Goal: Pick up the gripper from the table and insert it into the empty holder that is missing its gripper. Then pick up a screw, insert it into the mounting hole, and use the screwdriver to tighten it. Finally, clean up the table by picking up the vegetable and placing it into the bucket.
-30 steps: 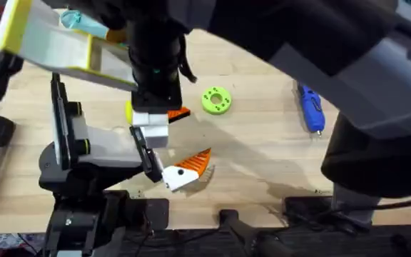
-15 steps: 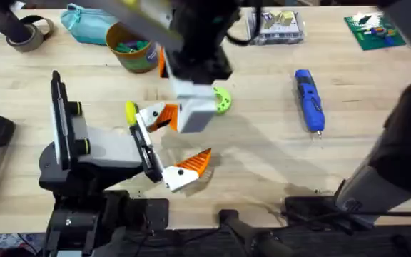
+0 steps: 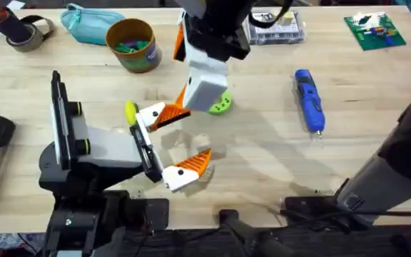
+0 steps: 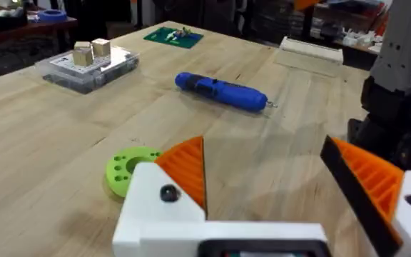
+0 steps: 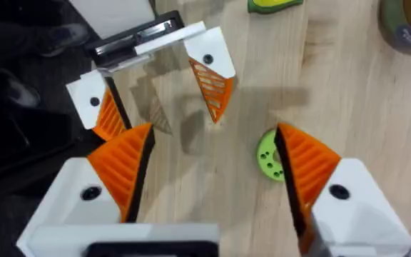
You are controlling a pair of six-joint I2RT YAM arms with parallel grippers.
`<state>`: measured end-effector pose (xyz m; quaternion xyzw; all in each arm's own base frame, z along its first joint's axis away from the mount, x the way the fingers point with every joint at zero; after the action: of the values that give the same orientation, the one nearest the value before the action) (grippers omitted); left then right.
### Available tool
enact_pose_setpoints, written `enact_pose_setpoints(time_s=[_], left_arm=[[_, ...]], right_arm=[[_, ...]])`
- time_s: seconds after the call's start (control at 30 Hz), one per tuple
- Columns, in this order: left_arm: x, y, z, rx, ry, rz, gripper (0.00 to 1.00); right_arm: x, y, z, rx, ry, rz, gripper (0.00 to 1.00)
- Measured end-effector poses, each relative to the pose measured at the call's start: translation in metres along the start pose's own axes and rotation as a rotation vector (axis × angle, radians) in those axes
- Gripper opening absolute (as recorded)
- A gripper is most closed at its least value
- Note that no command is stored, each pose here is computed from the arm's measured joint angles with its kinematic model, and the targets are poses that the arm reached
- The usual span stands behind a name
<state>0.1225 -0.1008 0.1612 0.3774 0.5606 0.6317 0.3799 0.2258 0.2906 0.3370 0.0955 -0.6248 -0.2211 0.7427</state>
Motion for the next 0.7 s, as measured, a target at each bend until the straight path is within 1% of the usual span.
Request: enact_pose_setpoints(time_s=[0.2,0.37,0.43,0.5,0.6,0.7], left_arm=[[0.0,0.0,0.0,0.0,0.0,0.0,0.986],[0.0,0.0,0.0,0.0,0.0,0.0,0.986],[0.0,0.0,0.0,0.0,0.0,0.0,0.986],[0.0,0.0,0.0,0.0,0.0,0.0,0.986],[0.0,0.0,0.0,0.0,0.0,0.0,0.986],[0.0,0.0,0.0,0.0,0.0,0.0,0.986]], right_arm=[[-0.001,-0.005,-0.005,-0.051,-0.008,0.016,0.996],[-0.007,-0.026,-0.002,-0.107,0.003,0.058,0.996],[-0.006,-0.033,0.001,-0.123,-0.017,0.038,0.996],[-0.007,-0.037,0.0,-0.141,-0.075,-0.021,0.996],[-0.013,-0.051,0.001,-0.196,-0.13,-0.072,0.996],[-0.024,-0.066,0.005,-0.256,-0.129,-0.063,0.996]])
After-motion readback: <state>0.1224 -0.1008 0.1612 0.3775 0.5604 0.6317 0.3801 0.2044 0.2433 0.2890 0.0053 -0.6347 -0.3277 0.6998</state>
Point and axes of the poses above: each hand's point on the last joint's axis, 136 mm out from that joint toward the fingers, its own x axis back along the fingers, its own z axis along the line the jaws close on, y = z × x, the point moved 6 cm from there along x, back along the fingers, and after that the axes turned 12 degrees about -x, right-handed, at the moved point
